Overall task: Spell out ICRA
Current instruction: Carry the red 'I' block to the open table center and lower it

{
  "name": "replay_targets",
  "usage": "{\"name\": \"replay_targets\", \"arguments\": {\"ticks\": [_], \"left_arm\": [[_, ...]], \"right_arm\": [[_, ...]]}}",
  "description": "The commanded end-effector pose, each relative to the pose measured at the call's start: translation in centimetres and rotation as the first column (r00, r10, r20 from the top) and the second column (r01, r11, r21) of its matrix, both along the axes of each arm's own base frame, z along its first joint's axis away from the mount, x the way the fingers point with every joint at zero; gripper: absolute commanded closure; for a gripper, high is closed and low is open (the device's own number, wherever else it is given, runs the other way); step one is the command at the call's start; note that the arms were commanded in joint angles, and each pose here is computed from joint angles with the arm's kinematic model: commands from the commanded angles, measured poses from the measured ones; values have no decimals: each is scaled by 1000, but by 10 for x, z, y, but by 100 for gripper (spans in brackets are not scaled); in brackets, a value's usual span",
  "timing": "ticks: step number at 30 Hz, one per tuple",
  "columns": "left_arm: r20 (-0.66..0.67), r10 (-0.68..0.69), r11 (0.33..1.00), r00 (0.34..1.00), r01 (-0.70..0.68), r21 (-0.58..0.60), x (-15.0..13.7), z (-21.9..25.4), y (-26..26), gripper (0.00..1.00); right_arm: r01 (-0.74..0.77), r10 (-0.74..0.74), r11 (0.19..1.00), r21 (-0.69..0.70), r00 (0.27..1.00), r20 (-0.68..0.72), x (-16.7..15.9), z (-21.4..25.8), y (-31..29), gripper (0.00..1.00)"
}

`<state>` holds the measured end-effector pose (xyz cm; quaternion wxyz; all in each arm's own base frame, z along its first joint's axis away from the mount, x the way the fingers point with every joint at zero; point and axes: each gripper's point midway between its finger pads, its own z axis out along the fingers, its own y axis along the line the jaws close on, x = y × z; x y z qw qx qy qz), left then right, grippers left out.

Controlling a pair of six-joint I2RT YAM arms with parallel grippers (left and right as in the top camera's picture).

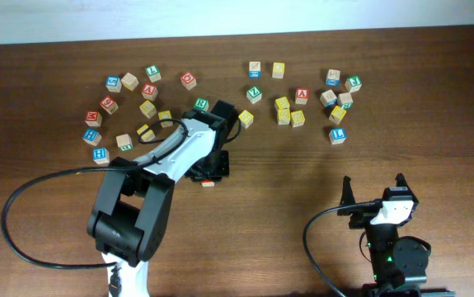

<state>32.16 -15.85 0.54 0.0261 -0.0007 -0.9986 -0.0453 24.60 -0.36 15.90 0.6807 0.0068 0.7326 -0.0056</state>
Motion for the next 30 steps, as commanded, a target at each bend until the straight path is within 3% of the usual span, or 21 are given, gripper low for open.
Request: {"name": "replay_targets", "arguments": {"ticks": [1,5,9,11,16,20,23,30], "left_arm": [[-25,-13,1000,1000,13,1,-5,-5,0,76],[-26,-13,1000,1000,13,-1,-5,-5,0,74],[-27,-13,1000,1000,13,-3,-5,-5,0,51],[-32,-12,1000,999,12,-2,-6,-5,0,49],[-35,-10,1000,999,10,-1,-5,1,0,51],[-27,-10,1000,1000,10,-4,-2,4,-1,67],[-23,-10,1000,1000,10,-6,-1,4,-2,73],[-26,-9,1000,1000,9,-5,-1,4,-2,73]], "right_arm": [[16,-16,1000,10,1000,-5,0,-3,-3,2],[16,-16,1000,10,1000,-5,0,-3,-3,2],[16,-16,1000,10,1000,-4,0,-3,-3,2],[16,-16,1000,10,1000,-5,0,-3,-3,2],[16,-16,1000,10,1000,-5,0,-3,-3,1],[16,-16,1000,10,1000,-5,0,-3,-3,2],[16,-16,1000,10,1000,-4,0,-3,-3,2],[16,-16,1000,10,1000,-5,0,-3,-3,2]]}}
